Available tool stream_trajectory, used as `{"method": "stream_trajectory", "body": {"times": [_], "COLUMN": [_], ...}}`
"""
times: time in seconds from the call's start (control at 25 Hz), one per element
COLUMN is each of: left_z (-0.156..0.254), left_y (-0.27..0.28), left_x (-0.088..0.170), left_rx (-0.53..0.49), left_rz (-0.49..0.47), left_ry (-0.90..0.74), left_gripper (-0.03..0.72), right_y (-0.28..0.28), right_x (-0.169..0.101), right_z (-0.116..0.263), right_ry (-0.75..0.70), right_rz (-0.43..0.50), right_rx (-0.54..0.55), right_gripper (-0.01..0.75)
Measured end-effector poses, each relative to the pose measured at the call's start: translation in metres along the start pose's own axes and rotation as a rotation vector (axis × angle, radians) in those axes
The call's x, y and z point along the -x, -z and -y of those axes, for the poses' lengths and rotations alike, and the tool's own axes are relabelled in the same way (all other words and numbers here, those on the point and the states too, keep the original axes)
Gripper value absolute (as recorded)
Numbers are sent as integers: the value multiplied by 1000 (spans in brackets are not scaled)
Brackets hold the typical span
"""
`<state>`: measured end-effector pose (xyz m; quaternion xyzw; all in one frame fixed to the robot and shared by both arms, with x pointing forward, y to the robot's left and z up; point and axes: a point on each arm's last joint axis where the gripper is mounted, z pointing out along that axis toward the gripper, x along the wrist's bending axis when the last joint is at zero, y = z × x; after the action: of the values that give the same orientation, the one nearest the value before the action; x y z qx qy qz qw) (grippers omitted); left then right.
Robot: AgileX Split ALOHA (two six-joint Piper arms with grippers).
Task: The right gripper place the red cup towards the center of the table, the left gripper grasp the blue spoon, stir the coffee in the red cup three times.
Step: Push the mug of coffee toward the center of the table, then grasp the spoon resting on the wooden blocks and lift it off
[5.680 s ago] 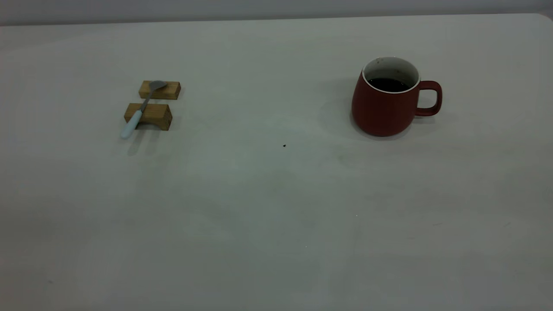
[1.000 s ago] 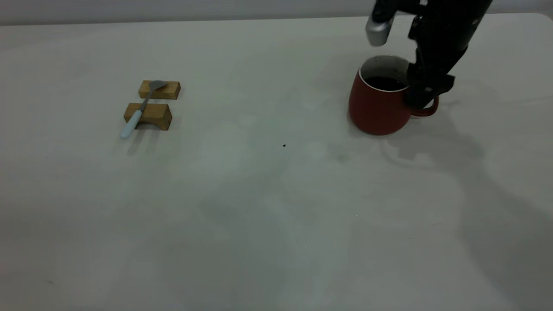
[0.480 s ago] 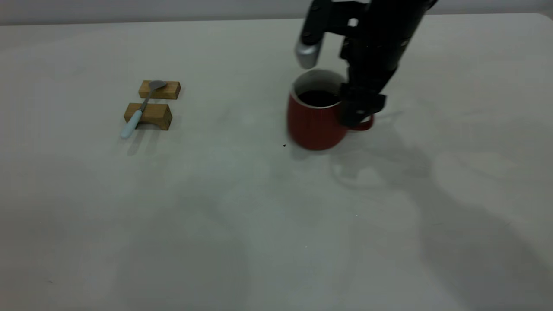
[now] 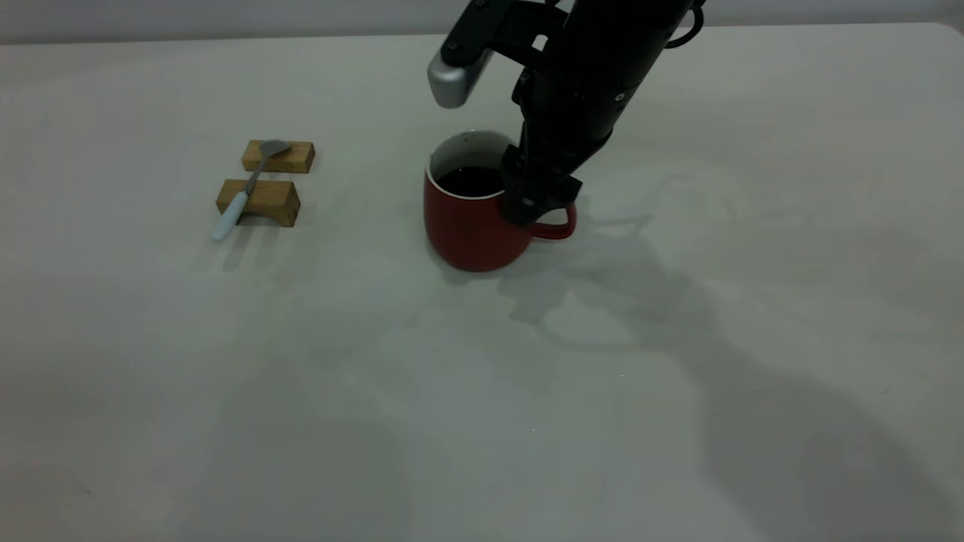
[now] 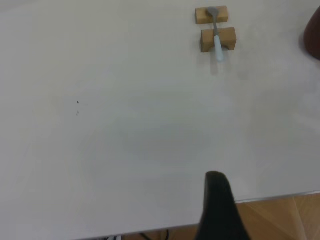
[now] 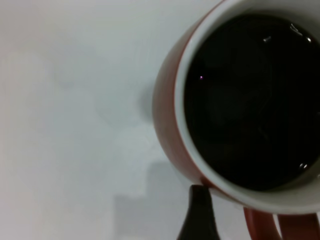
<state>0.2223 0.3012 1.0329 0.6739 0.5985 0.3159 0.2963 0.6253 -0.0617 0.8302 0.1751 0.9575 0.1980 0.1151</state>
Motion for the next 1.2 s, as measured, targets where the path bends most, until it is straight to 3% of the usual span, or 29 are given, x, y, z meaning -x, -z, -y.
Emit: {"method": "stream_trajectory", "body": {"times": [0.28,0.6,0.72,0.96,1.2], "left_z": [0,0,0,0,0], "left_y": [0,0,0,0,0], "left_x": [0,0,0,0,0], "left_rx": [0,0,0,0,0], "left_rz": [0,0,0,0,0], "left_ry": [0,0,0,1,1], "left_gripper": [571,571,571,571,571], "right_y": [42,214,274,345,389], "right_x": [19,44,33,1,-64], "right_z": [-3,15,23,38,87], "right_ry": [-141,-554,-641,-670,-719], "right_rz": [-23,-104,-107,54,188], "right_rx": [16,-61,-86,-61,-57], "right_gripper": [646,642,641,657,683]}}
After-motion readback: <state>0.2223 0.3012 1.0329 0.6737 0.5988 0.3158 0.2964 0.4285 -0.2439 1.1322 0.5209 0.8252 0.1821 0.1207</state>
